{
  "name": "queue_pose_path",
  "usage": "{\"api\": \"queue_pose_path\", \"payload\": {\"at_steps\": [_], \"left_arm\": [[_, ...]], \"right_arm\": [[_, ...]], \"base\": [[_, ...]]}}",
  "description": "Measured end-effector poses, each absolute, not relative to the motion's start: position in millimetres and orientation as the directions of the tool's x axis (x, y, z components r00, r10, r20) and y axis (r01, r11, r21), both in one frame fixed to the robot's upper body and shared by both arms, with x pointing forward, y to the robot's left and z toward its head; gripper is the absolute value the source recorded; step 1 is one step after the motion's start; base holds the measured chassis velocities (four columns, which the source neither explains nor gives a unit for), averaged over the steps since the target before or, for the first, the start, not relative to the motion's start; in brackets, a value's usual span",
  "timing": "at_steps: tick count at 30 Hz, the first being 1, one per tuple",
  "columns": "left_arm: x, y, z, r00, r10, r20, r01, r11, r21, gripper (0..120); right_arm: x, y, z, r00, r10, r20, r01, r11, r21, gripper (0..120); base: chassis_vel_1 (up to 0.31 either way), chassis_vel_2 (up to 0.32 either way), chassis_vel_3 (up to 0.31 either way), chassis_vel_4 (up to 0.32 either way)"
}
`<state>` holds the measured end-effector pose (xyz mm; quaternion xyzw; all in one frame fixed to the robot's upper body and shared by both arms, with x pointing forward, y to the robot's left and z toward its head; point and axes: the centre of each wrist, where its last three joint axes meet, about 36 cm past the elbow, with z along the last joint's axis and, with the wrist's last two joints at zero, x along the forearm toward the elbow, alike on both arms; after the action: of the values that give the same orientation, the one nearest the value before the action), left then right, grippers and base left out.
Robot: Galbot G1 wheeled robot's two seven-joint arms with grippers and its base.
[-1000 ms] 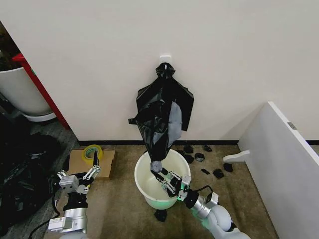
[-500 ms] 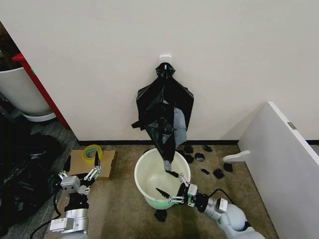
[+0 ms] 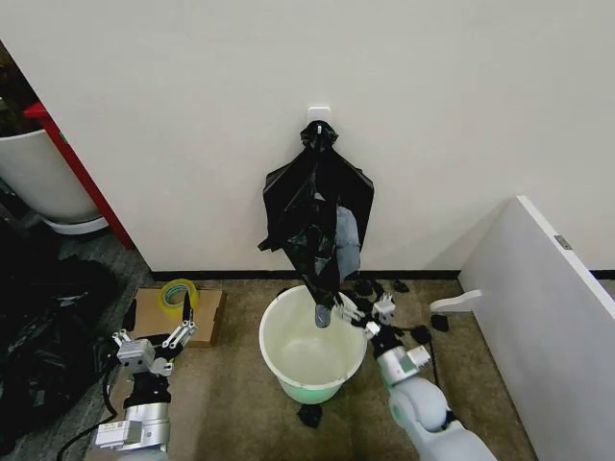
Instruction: Place the garbage bag over the trash bin.
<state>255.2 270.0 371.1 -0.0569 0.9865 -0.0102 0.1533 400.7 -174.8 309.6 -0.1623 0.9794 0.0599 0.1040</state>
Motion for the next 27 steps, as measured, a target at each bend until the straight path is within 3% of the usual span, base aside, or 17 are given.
{"api": "queue_pose_path", "payload": {"at_steps": [2,9,15,18,27], "left_arm": [[255.1,270.1,371.1,-0.947,-0.115,-0.301,-0.109,0.993,-0.037,100],[255.5,270.1,369.7,-0.947,-0.117,-0.298,-0.111,0.993,-0.038,100],[257.2,269.0,366.6,-0.949,-0.116,-0.295,-0.11,0.993,-0.035,100],[257.7,268.9,366.4,-0.948,-0.116,-0.295,-0.111,0.993,-0.036,100],[261.4,269.3,368.0,-0.946,-0.112,-0.304,-0.107,0.994,-0.034,100]], "right_arm": [[404.1,-176.0,309.2,-0.927,-0.302,-0.223,-0.322,0.945,0.059,95],[405.0,-178.1,305.9,-0.924,-0.319,-0.211,-0.324,0.946,-0.014,71],[403.8,-175.2,305.5,-0.922,-0.329,-0.205,-0.309,0.943,-0.122,43],[403.7,-175.4,305.8,-0.924,-0.323,-0.206,-0.297,0.943,-0.148,37],[398.1,-175.0,314.4,-0.931,-0.307,-0.196,-0.289,0.95,-0.117,3]], "base": [[0.0,0.0,0.0,0.0],[0.0,0.0,0.0,0.0],[0.0,0.0,0.0,0.0],[0.0,0.0,0.0,0.0],[0.0,0.0,0.0,0.0]]}}
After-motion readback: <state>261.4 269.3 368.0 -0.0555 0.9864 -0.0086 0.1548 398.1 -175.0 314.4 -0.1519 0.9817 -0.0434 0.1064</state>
